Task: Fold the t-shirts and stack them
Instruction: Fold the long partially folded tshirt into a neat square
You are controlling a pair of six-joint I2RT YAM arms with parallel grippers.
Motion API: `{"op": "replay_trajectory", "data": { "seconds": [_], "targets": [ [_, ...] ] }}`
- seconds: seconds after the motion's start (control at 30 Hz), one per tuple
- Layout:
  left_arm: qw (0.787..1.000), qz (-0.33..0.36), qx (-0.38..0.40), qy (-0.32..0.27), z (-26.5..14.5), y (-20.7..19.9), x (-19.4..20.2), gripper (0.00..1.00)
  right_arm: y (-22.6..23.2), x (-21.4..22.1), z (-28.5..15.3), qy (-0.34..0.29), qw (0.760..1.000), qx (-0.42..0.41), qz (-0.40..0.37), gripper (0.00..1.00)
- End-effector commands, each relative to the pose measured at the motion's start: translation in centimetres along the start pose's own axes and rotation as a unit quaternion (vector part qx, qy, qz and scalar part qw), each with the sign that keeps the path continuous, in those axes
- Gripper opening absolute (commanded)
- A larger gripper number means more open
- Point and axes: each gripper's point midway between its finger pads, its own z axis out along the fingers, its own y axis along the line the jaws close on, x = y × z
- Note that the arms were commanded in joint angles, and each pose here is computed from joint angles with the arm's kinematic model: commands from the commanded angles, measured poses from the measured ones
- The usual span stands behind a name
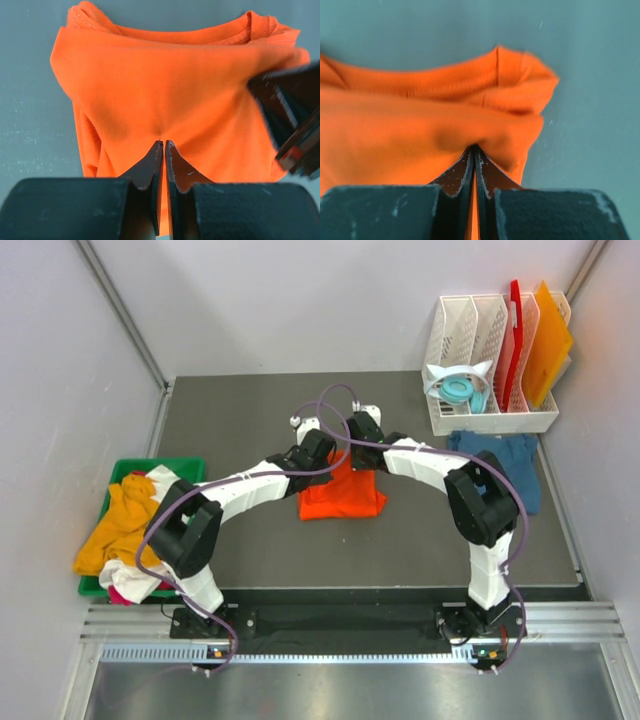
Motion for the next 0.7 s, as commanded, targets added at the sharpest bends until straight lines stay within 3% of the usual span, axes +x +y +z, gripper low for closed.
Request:
{"op": "replay_trajectory", "data": {
  "seconds": [0.0, 0.17, 0.27, 0.3, 0.37, 0.4, 0.43, 0.5, 0.57, 0.67],
  "targets": [
    [1.000, 0.002, -0.004, -0.012, 0.2, 0.2, -0.6, 0.10, 0.1, -4.7, 0.3, -0.070, 0.997, -0.001, 0.018, 0.00],
    [1.000, 0.015, -0.013, -0.003, 0.9, 0.7, 0.2, 0.10, 0.0, -4.4, 0.9, -0.066, 0.998, -0.001, 0.016, 0.00],
    [1.000, 0.022, -0.020, -0.005, 0.9, 1.0, 0.2, 0.10, -0.9, -4.3, -1.1, -0.086, 0.996, 0.013, 0.015, 0.03],
    [1.000, 0.021, -0.020, -0.007, 0.7, 1.0, 0.0, 0.10, -0.1, -6.1, -4.0, -0.123, 0.992, -0.001, 0.020, 0.06],
    [1.000, 0.018, -0.015, -0.018, -0.4, 1.0, -0.5, 0.11, -1.2, -6.4, -6.8, -0.156, 0.987, 0.023, 0.019, 0.18],
    [0.999, 0.017, -0.012, -0.025, -0.9, 1.0, -0.8, 0.13, -0.5, -7.6, -10.4, -0.189, 0.982, 0.007, 0.022, 0.23],
    [0.999, 0.016, -0.008, -0.035, -2.0, 1.1, -1.2, 0.14, -0.6, -7.8, -12.0, -0.203, 0.979, 0.009, 0.013, 0.33],
    [0.998, 0.013, -0.011, -0.054, -3.3, 1.6, -2.0, 0.18, -1.3, -7.9, -16.2, -0.236, 0.972, 0.016, 0.007, 0.41],
    [0.997, 0.014, -0.006, -0.077, -5.2, 2.1, -3.0, 0.21, -2.4, -6.9, -18.0, -0.238, 0.971, 0.030, -0.008, 0.53],
    [0.994, 0.019, -0.016, -0.110, -7.3, 3.3, -4.4, 0.35, -4.5, -5.8, -21.3, -0.249, 0.968, 0.033, -0.004, 0.69]
  ]
}}
